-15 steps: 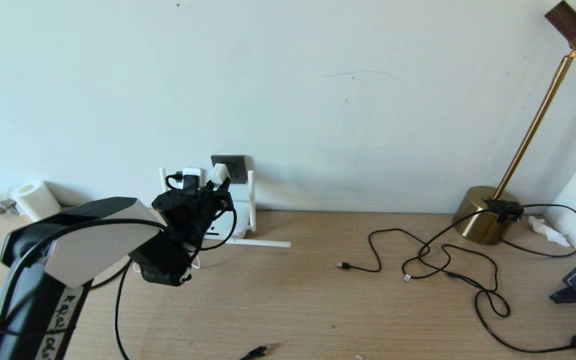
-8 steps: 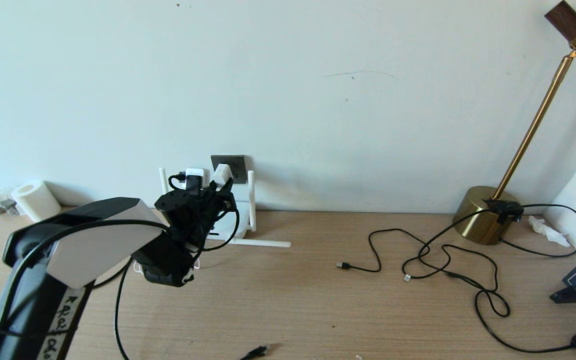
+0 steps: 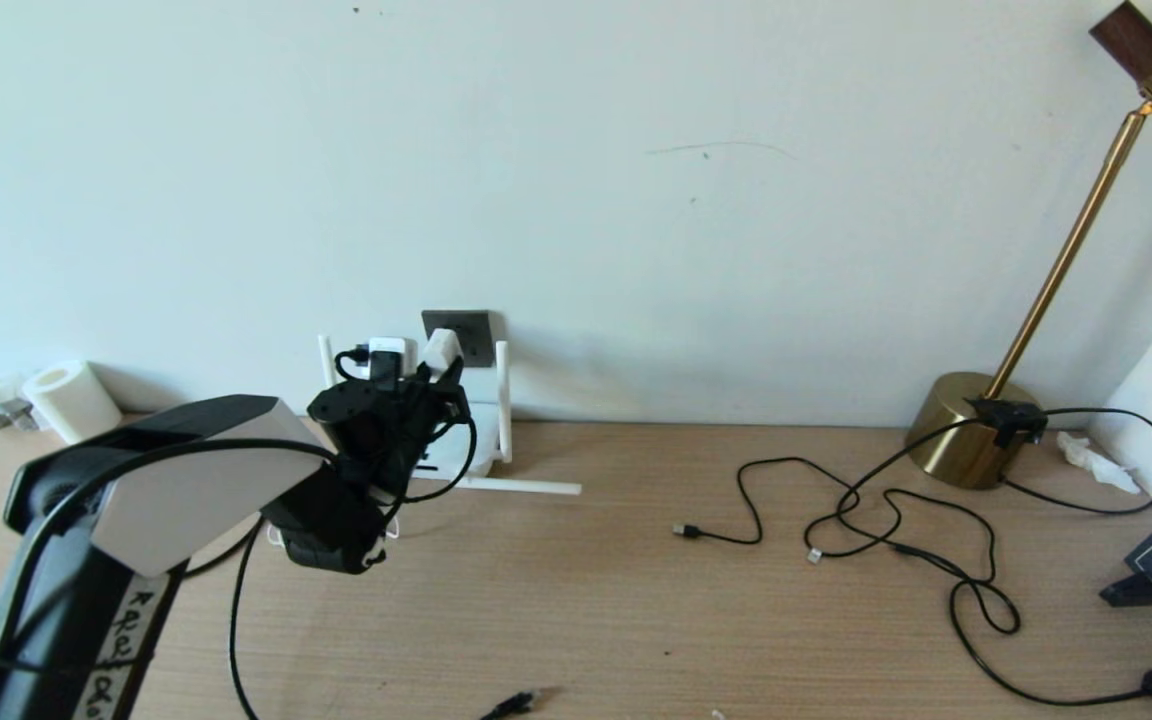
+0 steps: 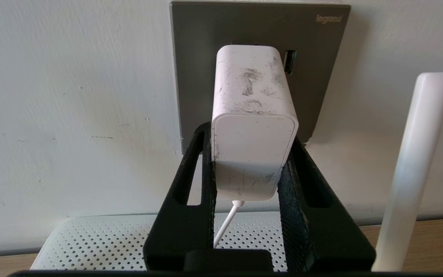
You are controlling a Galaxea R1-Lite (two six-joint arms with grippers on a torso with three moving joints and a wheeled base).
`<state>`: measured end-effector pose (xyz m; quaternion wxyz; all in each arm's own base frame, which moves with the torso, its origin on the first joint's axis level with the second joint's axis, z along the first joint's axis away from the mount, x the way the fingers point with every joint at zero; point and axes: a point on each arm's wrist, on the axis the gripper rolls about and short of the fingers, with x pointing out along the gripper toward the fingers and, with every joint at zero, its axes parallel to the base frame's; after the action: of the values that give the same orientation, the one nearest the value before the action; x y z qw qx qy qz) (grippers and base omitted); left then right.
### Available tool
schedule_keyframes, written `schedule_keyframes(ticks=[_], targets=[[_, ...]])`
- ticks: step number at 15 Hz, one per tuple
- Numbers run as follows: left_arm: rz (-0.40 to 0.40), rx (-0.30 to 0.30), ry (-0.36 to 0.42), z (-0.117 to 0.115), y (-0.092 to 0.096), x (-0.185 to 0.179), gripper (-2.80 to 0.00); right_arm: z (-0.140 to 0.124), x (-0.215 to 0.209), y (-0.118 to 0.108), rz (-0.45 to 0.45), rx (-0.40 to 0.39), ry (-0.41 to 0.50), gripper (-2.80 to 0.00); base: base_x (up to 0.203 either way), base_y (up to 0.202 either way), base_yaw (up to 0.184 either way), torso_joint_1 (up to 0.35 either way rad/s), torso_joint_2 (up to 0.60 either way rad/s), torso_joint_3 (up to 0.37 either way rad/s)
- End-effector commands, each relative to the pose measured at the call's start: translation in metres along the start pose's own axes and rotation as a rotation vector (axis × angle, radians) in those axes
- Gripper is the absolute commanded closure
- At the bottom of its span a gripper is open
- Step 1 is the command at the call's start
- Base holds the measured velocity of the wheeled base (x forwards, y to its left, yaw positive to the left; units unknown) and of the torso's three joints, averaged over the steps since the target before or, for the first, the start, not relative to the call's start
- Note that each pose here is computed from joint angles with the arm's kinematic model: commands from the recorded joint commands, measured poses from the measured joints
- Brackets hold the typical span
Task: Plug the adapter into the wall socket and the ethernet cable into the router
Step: Plug plug into socket
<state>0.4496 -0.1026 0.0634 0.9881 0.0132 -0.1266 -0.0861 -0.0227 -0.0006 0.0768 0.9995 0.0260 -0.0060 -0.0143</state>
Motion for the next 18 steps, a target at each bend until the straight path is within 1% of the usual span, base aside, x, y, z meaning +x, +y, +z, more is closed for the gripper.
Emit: schedule_keyframes(ticks=[1,5,11,16,18], targets=[[0.004,0.001,-0.009,0.0012,0.0013,0.0000,0.00,0.0001,0.0000,0.0000,0.000,0.000,-0.001,0.00,0.000,0.000,0.000,0.000,0.00,0.000],[0.007,0.003,-0.012,0.0012,0.0034,0.0008,0.00,0.0001,0.0000,0.0000,0.000,0.000,-0.001,0.00,0.000,0.000,0.000,0.000,0.00,0.000],[0.006,0.001,-0.045,0.0067,0.0028,0.0066,0.00,0.0001,0.0000,0.0000,0.000,0.000,-0.001,0.00,0.000,0.000,0.000,0.000,0.00,0.000],[0.006,0.001,-0.046,0.0068,0.0028,0.0067,0.00,0.0001,0.0000,0.0000,0.000,0.000,-0.001,0.00,0.000,0.000,0.000,0.000,0.00,0.000],[0.005,0.002,-0.033,0.0032,0.0026,0.0052,0.00,0.0001,0.0000,0.0000,0.000,0.000,-0.001,0.00,0.000,0.000,0.000,0.000,0.00,0.000]])
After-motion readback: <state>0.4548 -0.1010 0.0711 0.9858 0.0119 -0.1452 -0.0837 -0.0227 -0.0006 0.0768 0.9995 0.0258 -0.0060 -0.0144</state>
